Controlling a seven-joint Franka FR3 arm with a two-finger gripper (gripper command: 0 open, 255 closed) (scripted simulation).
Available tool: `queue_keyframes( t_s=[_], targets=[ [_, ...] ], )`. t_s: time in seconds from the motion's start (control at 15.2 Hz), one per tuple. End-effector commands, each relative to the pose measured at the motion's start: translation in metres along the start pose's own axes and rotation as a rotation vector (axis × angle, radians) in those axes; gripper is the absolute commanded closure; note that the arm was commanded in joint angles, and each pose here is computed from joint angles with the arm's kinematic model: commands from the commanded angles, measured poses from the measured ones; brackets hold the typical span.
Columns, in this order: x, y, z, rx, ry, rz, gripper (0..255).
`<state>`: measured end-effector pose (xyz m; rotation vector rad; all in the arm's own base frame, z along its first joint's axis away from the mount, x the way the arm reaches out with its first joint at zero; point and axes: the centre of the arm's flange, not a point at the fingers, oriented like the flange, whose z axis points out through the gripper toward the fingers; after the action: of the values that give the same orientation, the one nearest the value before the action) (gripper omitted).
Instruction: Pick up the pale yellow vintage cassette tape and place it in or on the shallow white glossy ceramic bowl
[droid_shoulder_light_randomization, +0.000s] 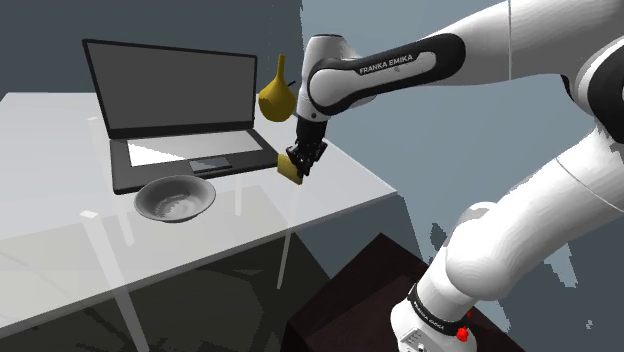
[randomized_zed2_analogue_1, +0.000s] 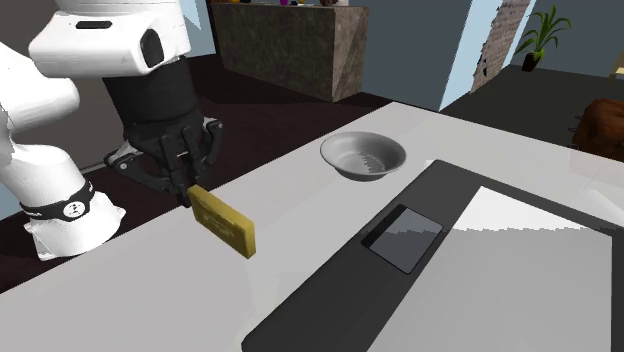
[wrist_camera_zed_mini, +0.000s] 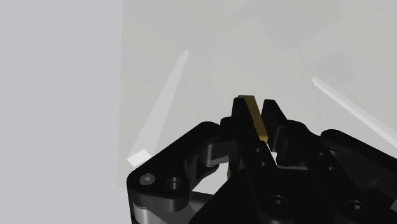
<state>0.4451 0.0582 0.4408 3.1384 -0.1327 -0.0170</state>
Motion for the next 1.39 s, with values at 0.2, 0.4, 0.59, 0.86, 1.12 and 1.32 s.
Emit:
queue_keyframes(
  t_s=[0.2, 0.4, 0.59, 0.86, 1.12, 1.32],
  targets=[
    [0.0, 0.0, -0.028, 0.0, 0.0, 0.0, 255],
    [0.0, 0.0, -0.043, 0.0, 0.0, 0.0, 255],
    [0.0, 0.0, -0.059, 0.0, 0.0, 0.0, 255],
    [0.002, -0.012, -0.074, 0.0, 0.0, 0.0, 255],
    [0.011, -0.064, -0.078, 0.0, 0.0, 0.0, 255],
    [0.019, -0.103, -0.08, 0.0, 0.0, 0.0, 255]
  ],
)
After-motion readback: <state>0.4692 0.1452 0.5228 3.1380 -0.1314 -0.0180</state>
